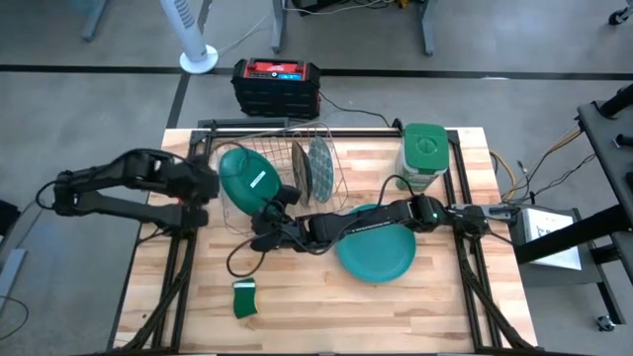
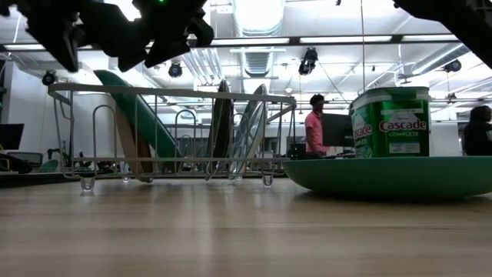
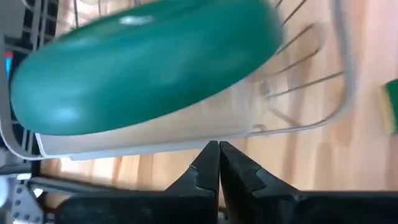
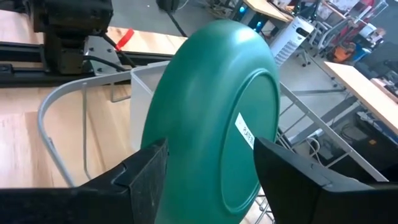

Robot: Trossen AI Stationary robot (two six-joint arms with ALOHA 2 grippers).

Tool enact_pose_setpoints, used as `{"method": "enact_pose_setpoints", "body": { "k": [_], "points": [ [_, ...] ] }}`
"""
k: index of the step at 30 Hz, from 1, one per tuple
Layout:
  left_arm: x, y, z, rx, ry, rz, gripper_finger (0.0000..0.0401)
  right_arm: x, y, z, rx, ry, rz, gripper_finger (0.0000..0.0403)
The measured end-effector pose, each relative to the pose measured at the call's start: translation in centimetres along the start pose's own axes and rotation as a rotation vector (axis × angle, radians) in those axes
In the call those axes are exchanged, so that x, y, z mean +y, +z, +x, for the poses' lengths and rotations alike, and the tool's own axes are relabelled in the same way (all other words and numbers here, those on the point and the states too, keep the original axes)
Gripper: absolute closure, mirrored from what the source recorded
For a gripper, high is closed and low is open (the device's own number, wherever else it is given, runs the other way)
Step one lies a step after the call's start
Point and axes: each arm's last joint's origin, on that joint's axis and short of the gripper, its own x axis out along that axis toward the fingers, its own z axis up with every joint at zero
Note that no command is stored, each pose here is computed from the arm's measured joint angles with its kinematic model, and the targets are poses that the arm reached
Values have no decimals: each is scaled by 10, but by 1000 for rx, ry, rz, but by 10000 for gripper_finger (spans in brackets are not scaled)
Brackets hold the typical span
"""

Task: Sort dishes
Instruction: Put the green plate on the dish rack

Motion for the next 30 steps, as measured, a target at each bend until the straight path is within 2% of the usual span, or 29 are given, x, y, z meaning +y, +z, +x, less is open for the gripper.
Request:
{"method": "enact_pose_setpoints", "body": {
  "k": [5, 10, 13, 21, 26, 28, 30],
  "points": [
    [0, 7, 21, 19, 125, 26, 401, -3, 0, 3, 3, -5, 1, 180],
    [0, 21, 25, -54, 132, 64, 401, -6, 0, 5, 6, -12, 34, 168],
    [1, 27, 21, -79, 136, 76, 401, -6, 0, 6, 6, -13, 86, 157],
    [3, 45, 12, -186, 149, 101, 401, -2, 0, 3, 2, -8, 115, 122],
    [3, 57, 14, -198, 155, 145, 401, -1, 0, 1, -1, -30, 207, 109],
    [2, 62, 17, -187, 155, 157, 401, -3, -1, 1, -2, -60, 235, 108],
    [2, 67, 20, -174, 154, 160, 401, -4, -4, 1, 12, -136, 238, 112]
  ]
}}
